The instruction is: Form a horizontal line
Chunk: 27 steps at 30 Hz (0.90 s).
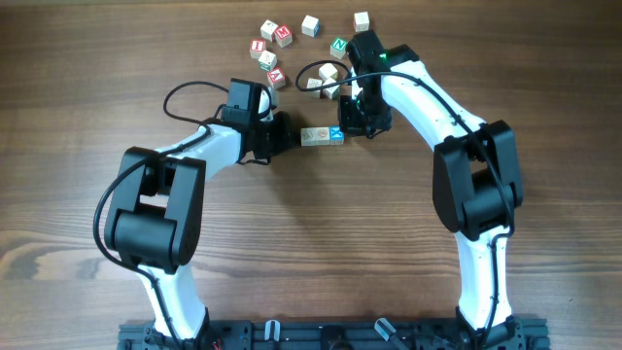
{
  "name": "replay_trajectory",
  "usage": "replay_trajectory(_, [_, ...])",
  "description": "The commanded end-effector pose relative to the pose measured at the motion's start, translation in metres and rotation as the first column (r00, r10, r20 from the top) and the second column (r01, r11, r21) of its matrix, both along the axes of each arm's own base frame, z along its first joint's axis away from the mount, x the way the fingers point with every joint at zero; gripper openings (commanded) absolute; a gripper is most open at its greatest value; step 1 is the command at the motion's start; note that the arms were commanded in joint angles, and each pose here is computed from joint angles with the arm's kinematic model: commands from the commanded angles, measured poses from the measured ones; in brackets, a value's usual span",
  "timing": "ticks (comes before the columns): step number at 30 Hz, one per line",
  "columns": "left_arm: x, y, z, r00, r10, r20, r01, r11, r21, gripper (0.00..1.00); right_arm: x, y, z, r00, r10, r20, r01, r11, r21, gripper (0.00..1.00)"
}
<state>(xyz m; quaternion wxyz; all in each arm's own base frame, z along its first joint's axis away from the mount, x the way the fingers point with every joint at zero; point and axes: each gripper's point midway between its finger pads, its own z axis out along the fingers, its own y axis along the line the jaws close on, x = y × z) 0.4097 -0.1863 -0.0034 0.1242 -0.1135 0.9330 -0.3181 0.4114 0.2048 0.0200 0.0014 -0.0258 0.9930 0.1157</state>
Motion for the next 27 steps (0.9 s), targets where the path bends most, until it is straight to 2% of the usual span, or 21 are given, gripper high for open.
replay_trajectory(1, [-0.019, 0.025, -0.041, 0.996, 0.045, -0.08, -0.031, 0.987, 0.16, 0.04, 0.006, 0.001, 0.007, 1.0, -0.002, 0.031, 0.002, 1.0, -0.012, 0.04])
replay_trajectory(5, [-0.019, 0.032, -0.044, 0.995, 0.064, -0.082, -0.047, 0.979, 0.199, 0.04, 0.007, -0.003, 0.006, 0.999, -0.004, 0.037, 0.005, 0.999, -0.032, 0.04])
replay_trajectory(13, [-0.014, 0.052, -0.036, 0.99, 0.114, -0.08, -0.095, 0.974, 0.206, 0.04, 0.012, -0.005, 0.006, 0.998, -0.006, 0.058, 0.008, 0.999, -0.05, 0.05])
replay_trajectory(20, [-0.012, 0.078, -0.017, 0.983, 0.175, -0.051, -0.154, 0.947, 0.281, 0.04, 0.015, -0.008, 0.007, 0.997, -0.003, 0.075, 0.008, 0.998, -0.064, 0.04])
replay_trajectory(27, [-0.017, 0.104, 0.022, 0.973, 0.229, 0.018, -0.218, 0.895, 0.389, 0.04, 0.029, -0.016, 0.051, 0.979, -0.017, 0.202, 0.033, 0.996, -0.079, 0.05])
